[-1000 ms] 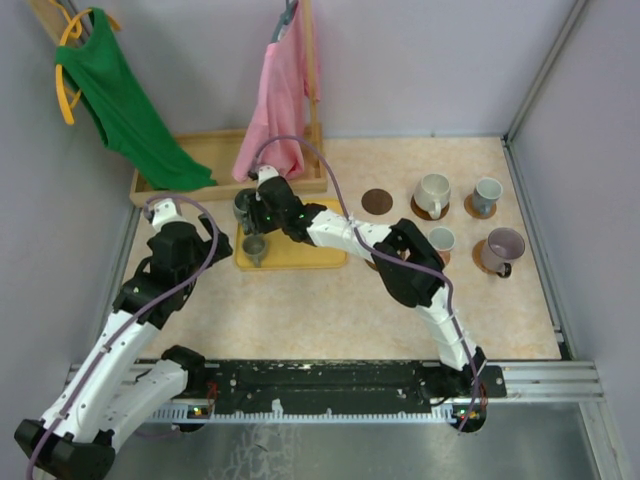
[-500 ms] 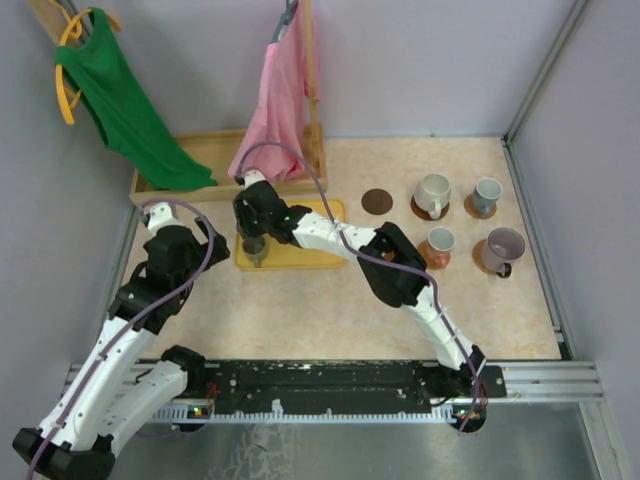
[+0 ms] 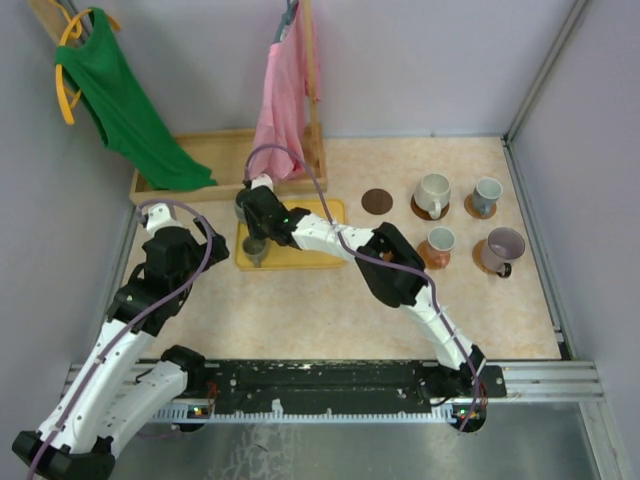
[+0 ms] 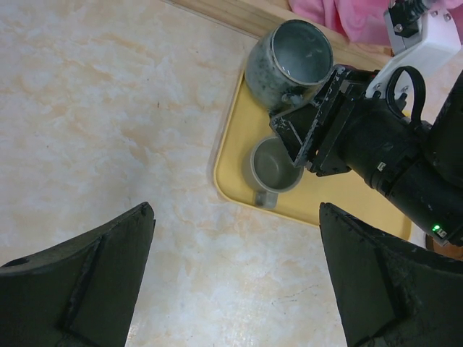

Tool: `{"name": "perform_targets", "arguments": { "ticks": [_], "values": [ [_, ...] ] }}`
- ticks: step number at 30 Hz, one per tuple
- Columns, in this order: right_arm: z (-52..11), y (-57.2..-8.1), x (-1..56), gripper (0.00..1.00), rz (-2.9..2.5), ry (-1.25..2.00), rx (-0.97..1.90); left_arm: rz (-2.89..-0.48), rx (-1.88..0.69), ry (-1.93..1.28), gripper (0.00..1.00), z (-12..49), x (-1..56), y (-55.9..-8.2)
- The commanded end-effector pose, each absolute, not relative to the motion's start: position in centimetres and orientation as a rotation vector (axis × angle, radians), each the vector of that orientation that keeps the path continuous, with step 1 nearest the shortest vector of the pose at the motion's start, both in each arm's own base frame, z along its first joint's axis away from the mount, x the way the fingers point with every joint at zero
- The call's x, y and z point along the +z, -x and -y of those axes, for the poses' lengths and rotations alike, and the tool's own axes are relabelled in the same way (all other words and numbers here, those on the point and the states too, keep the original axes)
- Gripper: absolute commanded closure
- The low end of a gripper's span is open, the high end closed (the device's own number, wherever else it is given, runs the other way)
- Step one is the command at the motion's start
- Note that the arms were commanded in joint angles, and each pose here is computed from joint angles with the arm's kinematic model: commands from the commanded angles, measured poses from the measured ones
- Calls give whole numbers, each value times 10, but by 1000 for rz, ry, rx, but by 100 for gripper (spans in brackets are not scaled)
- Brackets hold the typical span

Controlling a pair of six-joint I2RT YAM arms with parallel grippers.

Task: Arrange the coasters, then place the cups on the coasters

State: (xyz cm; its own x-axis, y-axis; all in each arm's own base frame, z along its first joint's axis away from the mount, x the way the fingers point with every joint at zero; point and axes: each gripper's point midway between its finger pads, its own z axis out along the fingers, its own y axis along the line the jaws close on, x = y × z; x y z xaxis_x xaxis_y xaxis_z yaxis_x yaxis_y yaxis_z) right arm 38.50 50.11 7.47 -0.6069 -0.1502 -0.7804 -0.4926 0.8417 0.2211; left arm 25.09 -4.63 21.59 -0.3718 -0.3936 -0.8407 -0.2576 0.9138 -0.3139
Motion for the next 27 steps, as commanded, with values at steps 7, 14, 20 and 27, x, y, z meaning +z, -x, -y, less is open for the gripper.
{"name": "perform_targets", "arguments": {
  "ticks": [7, 14, 20, 27],
  "values": [
    [-461, -407, 98, 66, -2152, 350, 452, -1975, -160, 467, 0, 45, 216, -248],
    [-464, -408, 111, 66, -2093, 439, 477, -1977, -163, 472, 0, 46, 213, -248],
    [-469, -408, 123, 66, -2050, 510, 491, -1976, -162, 474, 0, 45, 213, -248],
    [-474, -413, 128, 66, -2013, 571, 471, -1980, -161, 474, 0, 46, 211, -250]
  ]
}}
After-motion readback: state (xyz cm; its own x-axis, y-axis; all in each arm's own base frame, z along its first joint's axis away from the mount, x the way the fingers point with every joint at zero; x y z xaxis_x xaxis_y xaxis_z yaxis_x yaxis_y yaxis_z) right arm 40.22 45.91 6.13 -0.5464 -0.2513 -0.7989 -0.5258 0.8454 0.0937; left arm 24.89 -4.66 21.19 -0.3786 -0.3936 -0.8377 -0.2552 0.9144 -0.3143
